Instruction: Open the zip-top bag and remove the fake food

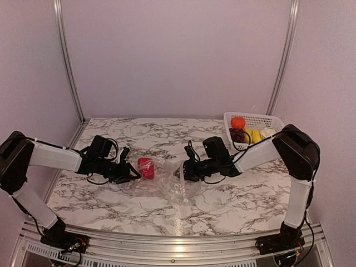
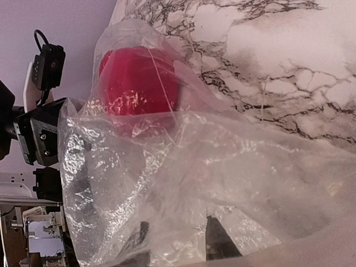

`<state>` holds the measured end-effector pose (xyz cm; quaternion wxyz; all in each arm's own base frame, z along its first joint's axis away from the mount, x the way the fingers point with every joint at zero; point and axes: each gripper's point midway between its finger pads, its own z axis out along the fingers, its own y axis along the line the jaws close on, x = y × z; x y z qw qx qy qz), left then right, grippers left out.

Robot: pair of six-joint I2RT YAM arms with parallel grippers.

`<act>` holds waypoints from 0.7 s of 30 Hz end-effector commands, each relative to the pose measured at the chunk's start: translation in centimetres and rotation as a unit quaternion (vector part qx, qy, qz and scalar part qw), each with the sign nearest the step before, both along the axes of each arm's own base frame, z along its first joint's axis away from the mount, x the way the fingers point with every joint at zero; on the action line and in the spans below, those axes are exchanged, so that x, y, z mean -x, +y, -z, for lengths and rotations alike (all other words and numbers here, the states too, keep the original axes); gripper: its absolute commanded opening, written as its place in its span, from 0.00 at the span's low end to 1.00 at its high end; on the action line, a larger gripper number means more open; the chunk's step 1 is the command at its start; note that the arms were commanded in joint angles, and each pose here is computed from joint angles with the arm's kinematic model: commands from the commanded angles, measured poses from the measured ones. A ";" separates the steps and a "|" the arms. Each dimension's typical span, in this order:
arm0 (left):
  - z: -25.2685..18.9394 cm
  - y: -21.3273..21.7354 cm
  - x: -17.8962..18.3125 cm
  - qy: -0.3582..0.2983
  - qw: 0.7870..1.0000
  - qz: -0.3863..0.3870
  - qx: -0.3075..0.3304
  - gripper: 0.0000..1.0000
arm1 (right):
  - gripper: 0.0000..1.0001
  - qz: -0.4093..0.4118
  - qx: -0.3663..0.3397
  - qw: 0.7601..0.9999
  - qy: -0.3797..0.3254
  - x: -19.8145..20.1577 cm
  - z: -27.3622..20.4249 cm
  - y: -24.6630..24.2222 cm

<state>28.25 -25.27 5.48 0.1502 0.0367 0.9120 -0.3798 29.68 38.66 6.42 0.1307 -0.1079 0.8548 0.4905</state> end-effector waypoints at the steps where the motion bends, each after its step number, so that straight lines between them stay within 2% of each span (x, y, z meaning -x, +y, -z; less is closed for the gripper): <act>1: -3.2 1.5 -1.0 -0.035 0.999 -0.005 0.040 0.46 | 0.32 0.000 -0.016 1.000 -0.024 -0.9 -1.4 1.3; 3: -4.1 2.8 -2.7 -0.048 0.998 -0.035 0.030 0.51 | 0.32 0.005 -0.003 1.000 -0.019 -1.0 -0.5 1.0; 9: -5.8 4.6 -6.9 -0.065 0.994 -0.089 0.026 0.58 | 0.32 0.016 0.024 1.000 -0.008 -1.1 1.4 0.2; 14: -4.2 6.6 -9.3 -0.058 0.989 -0.130 -0.029 0.64 | 0.32 0.023 0.038 0.999 -0.007 -1.5 2.2 -0.4; 18: -0.8 6.0 -9.1 -0.017 0.994 -0.097 -0.051 0.63 | 0.33 0.018 0.036 0.999 -0.006 -1.6 2.5 -0.3; 21: 2.2 5.5 -8.0 0.012 0.995 -0.075 -0.063 0.56 | 0.35 0.008 0.022 1.000 -0.012 -1.7 2.5 0.3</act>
